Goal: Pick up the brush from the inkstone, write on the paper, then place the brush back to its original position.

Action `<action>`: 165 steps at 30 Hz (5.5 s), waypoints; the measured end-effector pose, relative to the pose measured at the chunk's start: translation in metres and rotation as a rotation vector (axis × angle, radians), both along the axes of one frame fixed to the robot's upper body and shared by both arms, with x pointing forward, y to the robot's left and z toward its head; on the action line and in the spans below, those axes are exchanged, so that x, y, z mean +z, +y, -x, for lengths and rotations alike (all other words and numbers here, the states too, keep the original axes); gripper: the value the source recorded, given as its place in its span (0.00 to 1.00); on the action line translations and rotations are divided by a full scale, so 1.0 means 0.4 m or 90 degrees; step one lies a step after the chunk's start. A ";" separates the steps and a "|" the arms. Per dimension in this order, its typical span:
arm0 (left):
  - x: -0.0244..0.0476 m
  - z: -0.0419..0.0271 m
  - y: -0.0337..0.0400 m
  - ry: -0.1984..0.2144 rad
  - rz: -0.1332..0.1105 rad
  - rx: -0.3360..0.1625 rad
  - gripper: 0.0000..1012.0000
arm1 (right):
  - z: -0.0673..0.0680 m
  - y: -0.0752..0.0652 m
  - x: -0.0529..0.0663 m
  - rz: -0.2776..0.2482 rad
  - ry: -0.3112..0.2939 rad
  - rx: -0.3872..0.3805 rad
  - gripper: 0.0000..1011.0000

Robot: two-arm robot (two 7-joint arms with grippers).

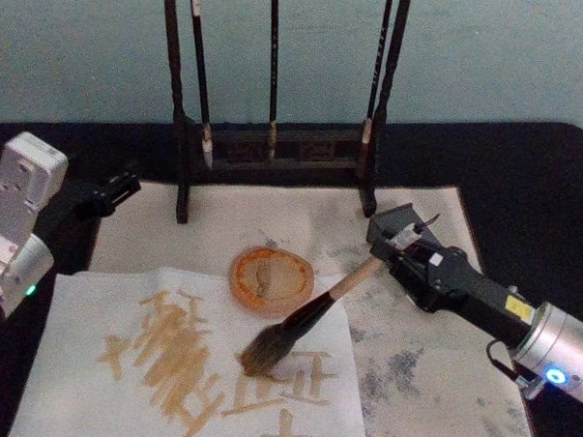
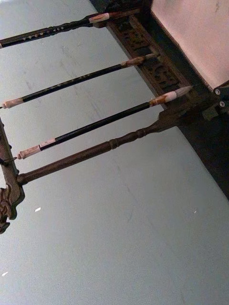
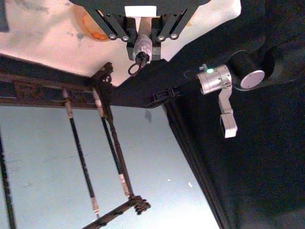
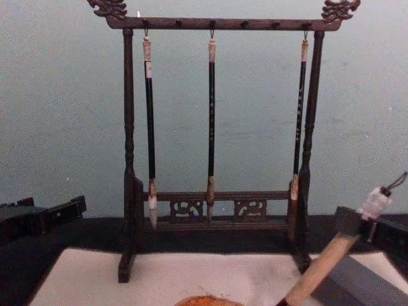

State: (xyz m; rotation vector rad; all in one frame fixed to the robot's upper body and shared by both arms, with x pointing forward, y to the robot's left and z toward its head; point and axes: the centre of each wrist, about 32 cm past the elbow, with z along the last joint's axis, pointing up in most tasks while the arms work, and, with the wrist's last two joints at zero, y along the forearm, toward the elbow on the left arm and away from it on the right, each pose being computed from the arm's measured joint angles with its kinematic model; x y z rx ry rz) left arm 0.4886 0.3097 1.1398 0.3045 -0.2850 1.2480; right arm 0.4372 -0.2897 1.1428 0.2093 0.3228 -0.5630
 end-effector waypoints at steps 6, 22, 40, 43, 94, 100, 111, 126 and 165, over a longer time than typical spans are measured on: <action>0.000 0.000 0.000 0.000 0.000 0.000 0.99 | 0.003 -0.024 0.004 -0.007 -0.001 -0.017 0.16; 0.000 0.000 0.000 0.000 0.000 0.000 0.99 | -0.041 -0.032 0.042 -0.098 0.006 -0.026 0.16; 0.000 0.000 0.000 0.000 0.000 0.000 0.99 | -0.136 -0.028 0.015 -0.139 0.060 -0.071 0.16; 0.000 0.000 0.000 0.000 0.000 0.000 0.99 | -0.146 -0.030 0.007 -0.141 0.067 -0.077 0.16; 0.000 0.000 0.000 0.000 0.000 0.000 0.99 | -0.224 -0.086 -0.096 -0.153 0.233 -0.160 0.16; 0.000 0.000 0.000 0.000 0.000 0.000 0.99 | -0.222 -0.088 -0.098 -0.153 0.239 -0.164 0.16; 0.000 0.000 0.000 0.000 0.000 0.000 0.99 | -0.223 -0.098 -0.108 -0.154 0.258 -0.171 0.16; 0.000 0.000 0.000 0.000 0.000 0.000 0.99 | -0.231 -0.113 -0.122 -0.154 0.273 -0.186 0.16; 0.000 0.000 0.000 0.000 0.000 0.000 0.99 | -0.236 -0.122 -0.121 -0.126 0.284 -0.218 0.53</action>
